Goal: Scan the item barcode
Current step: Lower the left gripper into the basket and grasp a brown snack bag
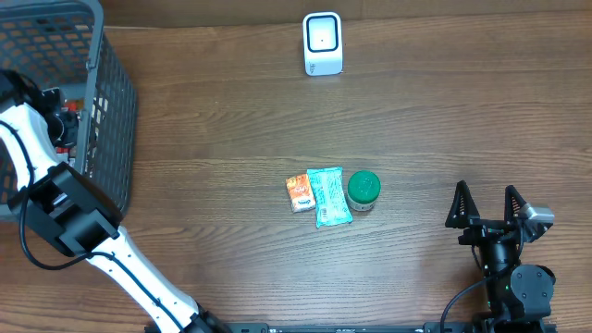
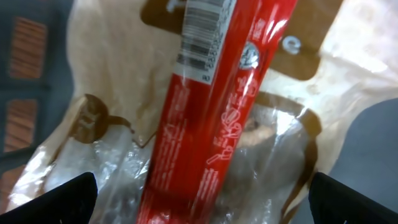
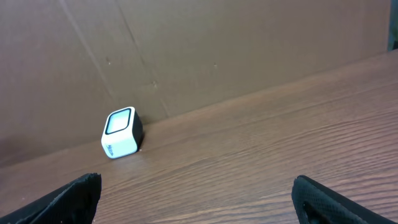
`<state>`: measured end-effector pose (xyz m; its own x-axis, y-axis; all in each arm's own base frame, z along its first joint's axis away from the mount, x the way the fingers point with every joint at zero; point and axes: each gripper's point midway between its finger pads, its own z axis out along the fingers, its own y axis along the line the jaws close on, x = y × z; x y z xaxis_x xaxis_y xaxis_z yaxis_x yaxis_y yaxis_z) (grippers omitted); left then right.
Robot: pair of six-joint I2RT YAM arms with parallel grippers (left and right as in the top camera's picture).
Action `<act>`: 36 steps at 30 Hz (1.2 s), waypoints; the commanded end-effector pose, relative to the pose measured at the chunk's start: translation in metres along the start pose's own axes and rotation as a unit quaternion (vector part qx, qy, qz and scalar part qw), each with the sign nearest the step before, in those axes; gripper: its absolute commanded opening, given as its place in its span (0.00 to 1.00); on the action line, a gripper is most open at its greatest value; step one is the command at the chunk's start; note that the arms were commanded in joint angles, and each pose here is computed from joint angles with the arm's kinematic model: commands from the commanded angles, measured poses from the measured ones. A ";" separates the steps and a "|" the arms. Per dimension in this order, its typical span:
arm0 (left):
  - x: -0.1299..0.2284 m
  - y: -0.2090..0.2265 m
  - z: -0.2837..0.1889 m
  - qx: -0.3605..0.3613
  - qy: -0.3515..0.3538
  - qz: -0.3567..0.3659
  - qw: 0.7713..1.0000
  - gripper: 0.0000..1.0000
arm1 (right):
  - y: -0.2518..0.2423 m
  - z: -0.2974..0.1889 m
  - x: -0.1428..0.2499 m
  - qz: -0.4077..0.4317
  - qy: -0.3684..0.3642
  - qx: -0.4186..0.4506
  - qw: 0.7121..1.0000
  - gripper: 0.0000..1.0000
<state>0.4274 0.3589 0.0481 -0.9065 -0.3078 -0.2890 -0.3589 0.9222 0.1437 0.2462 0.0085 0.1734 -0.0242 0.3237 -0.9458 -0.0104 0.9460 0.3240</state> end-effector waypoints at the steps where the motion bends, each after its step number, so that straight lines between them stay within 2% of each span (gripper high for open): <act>1: 0.016 0.000 0.018 0.008 0.017 0.008 1.000 1.00 | -0.001 0.000 0.002 -0.002 0.000 -0.001 1.000 1.00; 9: 0.054 -0.015 0.063 0.021 0.050 0.008 0.999 1.00 | -0.001 0.000 0.002 -0.002 0.000 -0.001 1.000 1.00; 11: 0.064 -0.019 0.071 0.025 0.059 0.009 0.998 0.86 | -0.001 0.000 0.002 -0.002 0.000 -0.001 1.000 1.00; 12: 0.071 -0.022 0.075 0.030 0.066 0.015 0.997 0.73 | -0.001 0.000 0.002 -0.002 0.000 -0.001 1.000 1.00; 14: 0.076 -0.028 0.077 0.041 0.071 0.030 0.996 0.56 | -0.001 0.000 0.002 -0.002 0.000 -0.001 1.000 1.00; 18: 0.078 -0.032 0.077 0.052 0.073 0.036 0.995 0.12 | -0.001 0.000 0.002 -0.002 0.000 -0.001 1.000 1.00; 19: 0.078 -0.032 0.077 0.051 0.072 0.037 0.995 0.04 | -0.001 0.000 0.002 -0.002 0.000 -0.001 1.000 1.00; 25: 0.054 -0.022 0.056 0.040 0.052 0.030 0.997 0.04 | -0.001 0.000 0.002 -0.002 0.000 -0.001 1.000 1.00; 36: -0.023 0.006 -0.054 0.006 -0.048 -0.057 0.997 0.04 | -0.001 0.000 0.002 -0.002 0.000 -0.001 1.000 1.00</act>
<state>0.4204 0.3504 0.0634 -0.8951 -0.3396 -0.2890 -0.3806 0.9195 0.0983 0.2462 0.0085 0.1734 -0.0242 0.3233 -0.9460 -0.0104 0.9461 0.3237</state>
